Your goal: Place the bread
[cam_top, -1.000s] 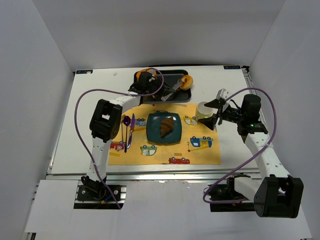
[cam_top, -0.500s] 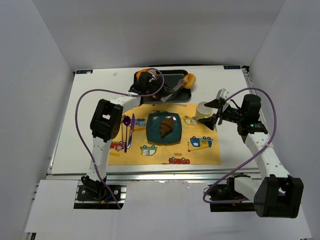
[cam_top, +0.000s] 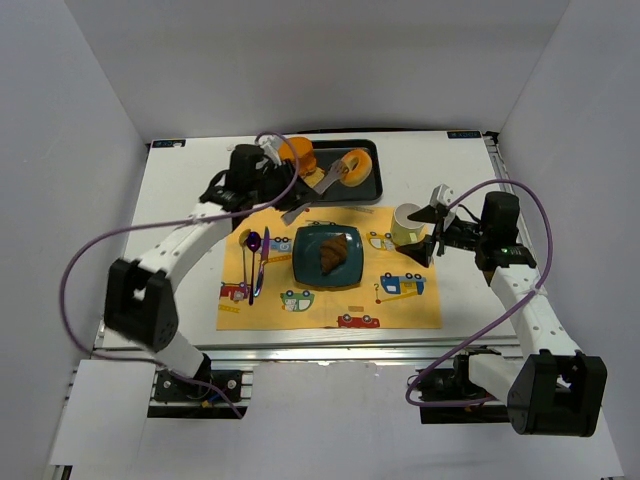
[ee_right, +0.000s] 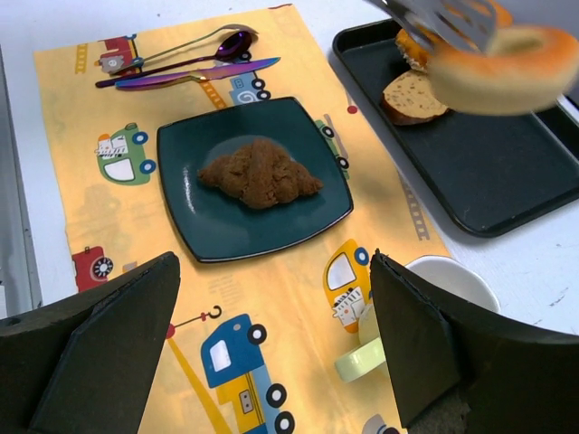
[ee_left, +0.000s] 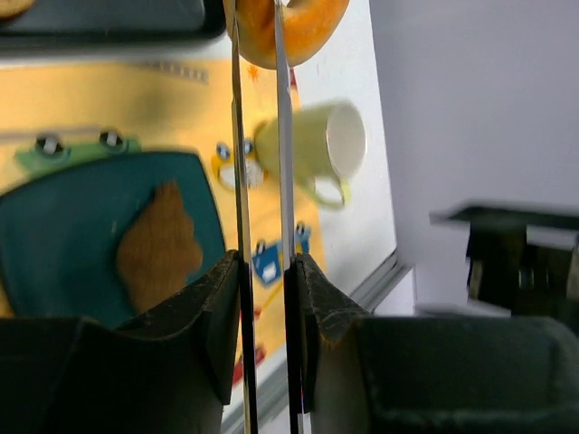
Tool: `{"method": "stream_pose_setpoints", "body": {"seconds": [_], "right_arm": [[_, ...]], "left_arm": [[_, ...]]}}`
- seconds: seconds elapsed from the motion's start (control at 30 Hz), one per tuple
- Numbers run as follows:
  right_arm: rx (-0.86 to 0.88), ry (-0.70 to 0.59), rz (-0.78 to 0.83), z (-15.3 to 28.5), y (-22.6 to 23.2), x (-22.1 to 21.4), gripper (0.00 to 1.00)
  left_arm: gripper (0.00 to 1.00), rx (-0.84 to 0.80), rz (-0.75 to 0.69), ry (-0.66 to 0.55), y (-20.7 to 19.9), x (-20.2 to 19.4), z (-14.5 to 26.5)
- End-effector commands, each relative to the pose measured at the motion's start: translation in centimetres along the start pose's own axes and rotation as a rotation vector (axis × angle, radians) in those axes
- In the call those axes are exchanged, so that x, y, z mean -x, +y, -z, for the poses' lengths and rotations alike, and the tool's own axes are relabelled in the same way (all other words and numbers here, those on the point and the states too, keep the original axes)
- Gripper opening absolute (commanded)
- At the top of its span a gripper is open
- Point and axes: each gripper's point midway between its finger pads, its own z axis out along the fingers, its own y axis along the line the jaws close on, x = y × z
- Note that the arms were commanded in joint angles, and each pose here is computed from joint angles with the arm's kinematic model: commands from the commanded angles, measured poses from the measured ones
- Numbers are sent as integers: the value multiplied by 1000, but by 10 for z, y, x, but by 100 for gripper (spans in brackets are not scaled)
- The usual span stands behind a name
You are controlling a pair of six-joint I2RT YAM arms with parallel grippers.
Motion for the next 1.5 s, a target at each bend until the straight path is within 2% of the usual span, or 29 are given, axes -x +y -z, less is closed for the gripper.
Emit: {"method": "stream_pose_setpoints", "body": {"seconds": [0.0, 0.03, 0.2, 0.27, 0.33, 0.67, 1.0, 1.47], "right_arm": [[27, -21, 49, 3, 4, 13, 89], [27, -22, 49, 3, 4, 13, 89], [40, -23, 41, 1, 6, 10, 90], [42, -23, 38, 1, 6, 9, 89], [45, -24, 34, 1, 7, 8, 89], [49, -23, 31, 1, 9, 8, 89], [53, -20, 26, 1, 11, 5, 89], [53, -15, 18, 1, 9, 2, 89]], "left_arm": [[0, 70, -129, 67, 11, -34, 52], [0, 128, -111, 123, 29, -55, 64], [0, 205, -145, 137, 48, -84, 124], [0, 237, -115, 165, 64, -101, 137], [0, 214, -114, 169, 61, -109, 146], [0, 180, -128, 220, 64, -122, 144], [0, 54, -103, 179, 40, -113, 135], [1, 96, -130, 222, 51, -113, 129]]}}
